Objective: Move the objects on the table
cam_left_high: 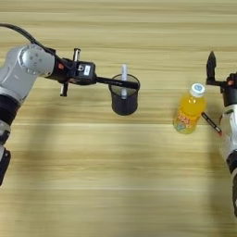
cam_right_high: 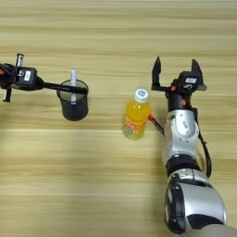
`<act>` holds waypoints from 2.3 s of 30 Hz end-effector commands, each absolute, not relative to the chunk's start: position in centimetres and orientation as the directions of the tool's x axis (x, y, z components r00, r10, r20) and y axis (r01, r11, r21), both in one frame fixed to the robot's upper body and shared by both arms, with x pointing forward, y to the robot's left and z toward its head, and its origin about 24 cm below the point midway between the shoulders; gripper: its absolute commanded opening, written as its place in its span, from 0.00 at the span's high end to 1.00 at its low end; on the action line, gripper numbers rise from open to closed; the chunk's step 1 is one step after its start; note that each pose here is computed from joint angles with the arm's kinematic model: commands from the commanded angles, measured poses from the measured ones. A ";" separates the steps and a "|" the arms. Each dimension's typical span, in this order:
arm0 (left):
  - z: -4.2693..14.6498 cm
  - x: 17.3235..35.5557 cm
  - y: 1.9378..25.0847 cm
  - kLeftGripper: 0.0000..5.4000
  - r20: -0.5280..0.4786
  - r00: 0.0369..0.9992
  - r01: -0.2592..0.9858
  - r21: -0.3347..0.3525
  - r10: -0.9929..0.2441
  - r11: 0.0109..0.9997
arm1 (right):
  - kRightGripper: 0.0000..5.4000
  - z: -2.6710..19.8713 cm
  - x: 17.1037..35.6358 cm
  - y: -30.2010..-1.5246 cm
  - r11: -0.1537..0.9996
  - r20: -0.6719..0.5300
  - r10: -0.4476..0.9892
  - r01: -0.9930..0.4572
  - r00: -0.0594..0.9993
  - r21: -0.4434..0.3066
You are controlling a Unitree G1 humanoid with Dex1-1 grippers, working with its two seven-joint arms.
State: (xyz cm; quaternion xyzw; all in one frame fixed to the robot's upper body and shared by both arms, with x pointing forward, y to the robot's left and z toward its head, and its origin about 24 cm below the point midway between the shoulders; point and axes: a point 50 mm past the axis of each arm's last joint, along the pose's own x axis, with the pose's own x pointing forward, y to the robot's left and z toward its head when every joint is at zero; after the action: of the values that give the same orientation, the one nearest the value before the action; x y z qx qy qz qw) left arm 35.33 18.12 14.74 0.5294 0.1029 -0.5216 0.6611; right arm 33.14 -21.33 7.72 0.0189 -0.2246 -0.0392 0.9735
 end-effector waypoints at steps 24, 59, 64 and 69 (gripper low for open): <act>15.8 35.8 17.9 0.67 -0.684 0.464 0.774 0.622 -0.563 -0.118 | 0.00 7.5 33.0 -21.4 0.996 0.429 -0.084 0.067 0.899 0.053; 16.1 30.5 19.1 0.05 -0.194 0.520 0.771 0.526 -0.832 0.360 | 0.00 7.5 33.1 -21.7 0.996 0.425 -0.083 0.070 0.901 0.048; 14.1 29.5 18.2 0.01 0.049 0.642 0.700 0.368 -0.765 0.612 | 0.00 7.5 33.1 -21.9 0.996 0.423 -0.083 0.070 0.902 0.046; 12.4 28.7 17.0 0.01 0.199 0.748 0.586 0.248 -0.633 0.771 | 0.00 7.5 33.0 -22.2 0.996 0.422 -0.084 0.071 0.903 0.046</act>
State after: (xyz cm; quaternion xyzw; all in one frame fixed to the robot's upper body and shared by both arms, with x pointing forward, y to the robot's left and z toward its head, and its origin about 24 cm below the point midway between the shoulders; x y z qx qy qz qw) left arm 29.15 17.26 12.63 0.1064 -0.1140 -0.3631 0.9186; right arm 33.08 -21.80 7.66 0.0149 -0.2220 -0.0366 0.9743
